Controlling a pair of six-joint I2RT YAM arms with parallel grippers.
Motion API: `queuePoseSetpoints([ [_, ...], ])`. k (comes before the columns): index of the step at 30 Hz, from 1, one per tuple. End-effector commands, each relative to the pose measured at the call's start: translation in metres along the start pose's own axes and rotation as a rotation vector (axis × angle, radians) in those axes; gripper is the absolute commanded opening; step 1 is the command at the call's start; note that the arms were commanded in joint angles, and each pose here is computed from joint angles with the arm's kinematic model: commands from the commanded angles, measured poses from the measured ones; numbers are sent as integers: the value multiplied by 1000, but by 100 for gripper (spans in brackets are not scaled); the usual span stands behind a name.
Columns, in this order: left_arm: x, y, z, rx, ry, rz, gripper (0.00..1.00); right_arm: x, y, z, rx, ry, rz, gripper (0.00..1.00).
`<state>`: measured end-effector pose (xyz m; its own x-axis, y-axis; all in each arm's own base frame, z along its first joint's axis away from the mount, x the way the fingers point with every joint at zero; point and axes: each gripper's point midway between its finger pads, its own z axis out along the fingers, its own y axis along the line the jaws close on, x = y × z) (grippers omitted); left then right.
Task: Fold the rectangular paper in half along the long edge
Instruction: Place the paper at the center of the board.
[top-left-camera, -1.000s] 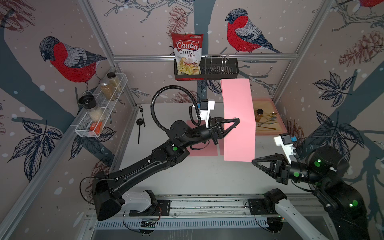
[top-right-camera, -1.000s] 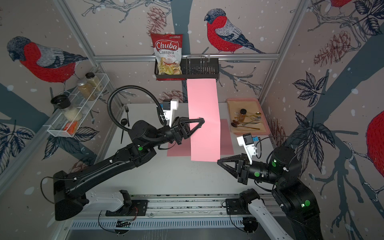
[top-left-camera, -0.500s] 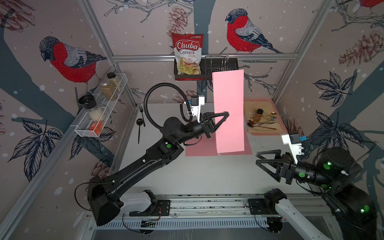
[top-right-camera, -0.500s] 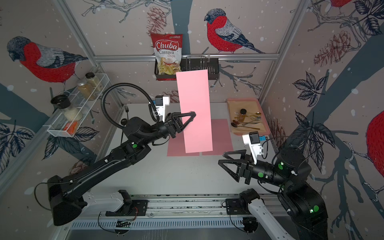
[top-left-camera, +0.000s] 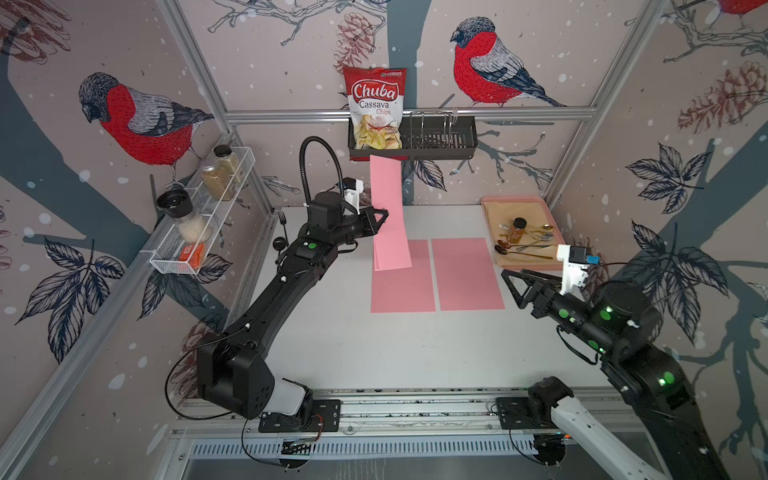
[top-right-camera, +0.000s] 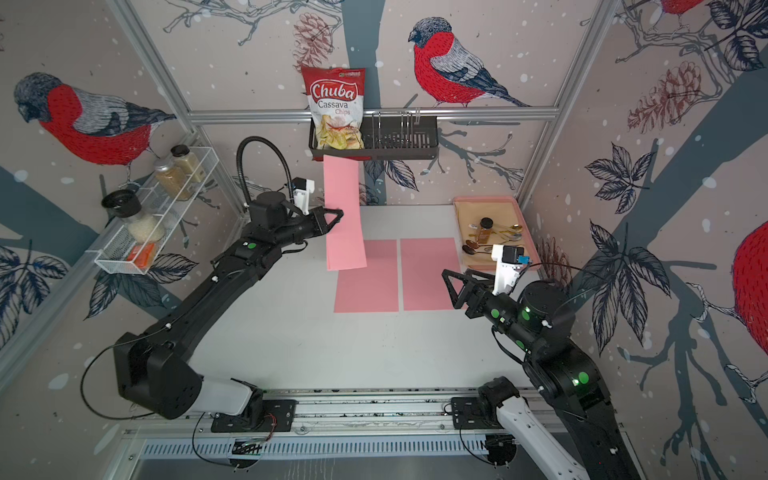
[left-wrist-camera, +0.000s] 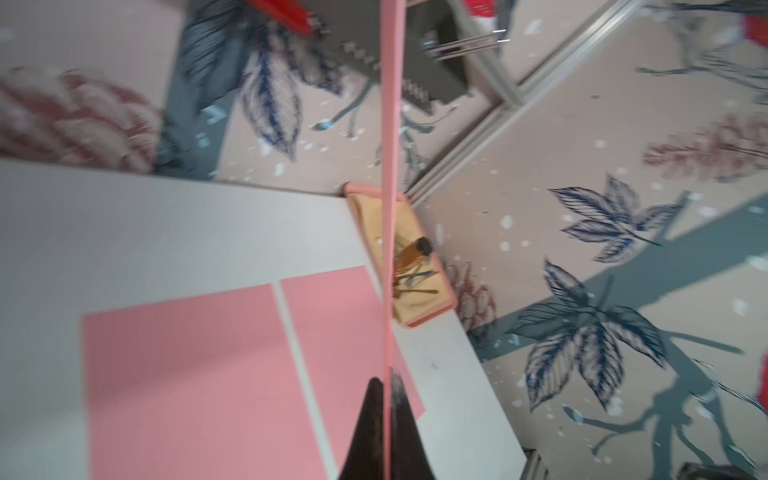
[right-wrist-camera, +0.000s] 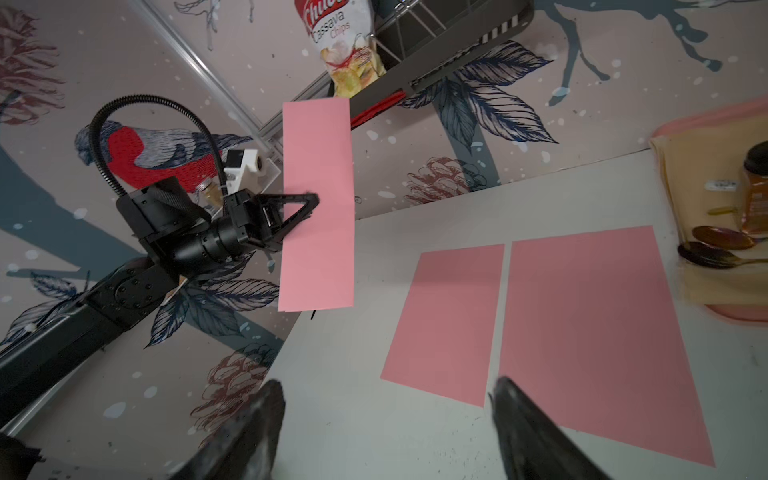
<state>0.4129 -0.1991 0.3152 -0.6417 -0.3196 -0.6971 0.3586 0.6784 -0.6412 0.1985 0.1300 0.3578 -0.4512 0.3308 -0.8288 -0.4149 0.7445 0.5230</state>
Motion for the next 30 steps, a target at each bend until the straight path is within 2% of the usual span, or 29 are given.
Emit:
queuePoseSetpoints([
  [1,24,77,-10,-194,100,-87,0,-21,-8,19,35,-103,2,79],
  [6,37,142,-6,-312,156,-125,0,-6,-17,44,43,-45,-16,79],
  [11,72,172,24,-276,295,-154,0,19,-28,59,46,26,-18,79],
  [14,86,188,34,-271,335,-140,0,34,-29,61,21,45,10,79],
  [19,105,224,32,-318,400,-168,0,51,-34,57,20,56,31,79],
  [23,121,254,22,-412,437,-204,1,58,-36,56,25,71,38,79],
  [27,136,272,15,-490,477,-228,20,58,-36,54,30,76,31,79],
  [30,148,283,12,-537,508,-246,27,57,-35,55,28,79,24,80],
])
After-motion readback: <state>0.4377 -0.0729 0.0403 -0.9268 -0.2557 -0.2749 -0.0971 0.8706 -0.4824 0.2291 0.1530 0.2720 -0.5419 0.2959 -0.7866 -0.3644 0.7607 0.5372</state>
